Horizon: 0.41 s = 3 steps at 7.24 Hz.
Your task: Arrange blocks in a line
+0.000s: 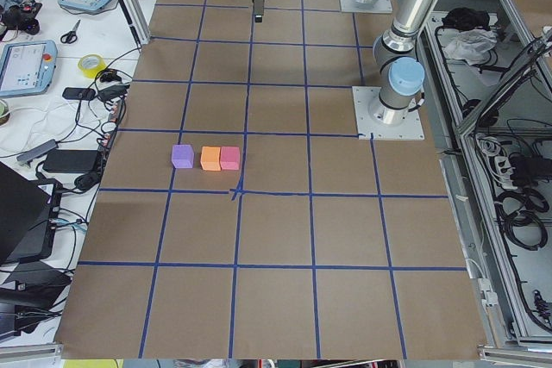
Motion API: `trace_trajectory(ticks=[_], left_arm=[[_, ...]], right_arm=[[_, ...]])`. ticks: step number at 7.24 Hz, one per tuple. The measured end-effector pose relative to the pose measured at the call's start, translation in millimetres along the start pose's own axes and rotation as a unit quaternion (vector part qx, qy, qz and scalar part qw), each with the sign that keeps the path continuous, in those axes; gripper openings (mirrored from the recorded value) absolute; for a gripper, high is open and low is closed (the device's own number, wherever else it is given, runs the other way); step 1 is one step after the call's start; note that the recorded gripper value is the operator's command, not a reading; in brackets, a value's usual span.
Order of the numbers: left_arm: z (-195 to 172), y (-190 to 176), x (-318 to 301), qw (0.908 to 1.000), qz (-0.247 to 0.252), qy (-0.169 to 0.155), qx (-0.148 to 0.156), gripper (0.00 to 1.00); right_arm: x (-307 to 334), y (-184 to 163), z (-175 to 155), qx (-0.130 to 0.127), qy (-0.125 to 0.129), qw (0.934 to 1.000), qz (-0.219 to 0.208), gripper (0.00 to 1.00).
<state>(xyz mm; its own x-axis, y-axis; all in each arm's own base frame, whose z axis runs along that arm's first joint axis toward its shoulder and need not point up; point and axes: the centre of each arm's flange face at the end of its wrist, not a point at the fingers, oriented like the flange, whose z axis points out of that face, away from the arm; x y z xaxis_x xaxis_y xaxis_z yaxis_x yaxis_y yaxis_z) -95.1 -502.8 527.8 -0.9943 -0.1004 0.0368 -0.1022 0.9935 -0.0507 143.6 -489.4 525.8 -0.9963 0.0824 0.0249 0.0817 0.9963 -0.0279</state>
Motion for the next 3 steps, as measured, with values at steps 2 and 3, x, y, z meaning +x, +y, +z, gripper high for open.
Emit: trace_trajectory(ticks=[2, 3], left_arm=[[1.0, 0.7, 8.2, 0.9999, 0.009, 0.0, 0.01, 1.0], [-0.6, 2.3, 9.8, 0.9999, 0.011, -0.001, 0.013, 1.0]], right_arm=[[0.2, 0.0, 0.0, 0.0, 0.001, 1.0, 0.0, 1.0], [0.2, 0.0, 0.0, 0.0, 0.001, 1.0, -0.001, 1.0]])
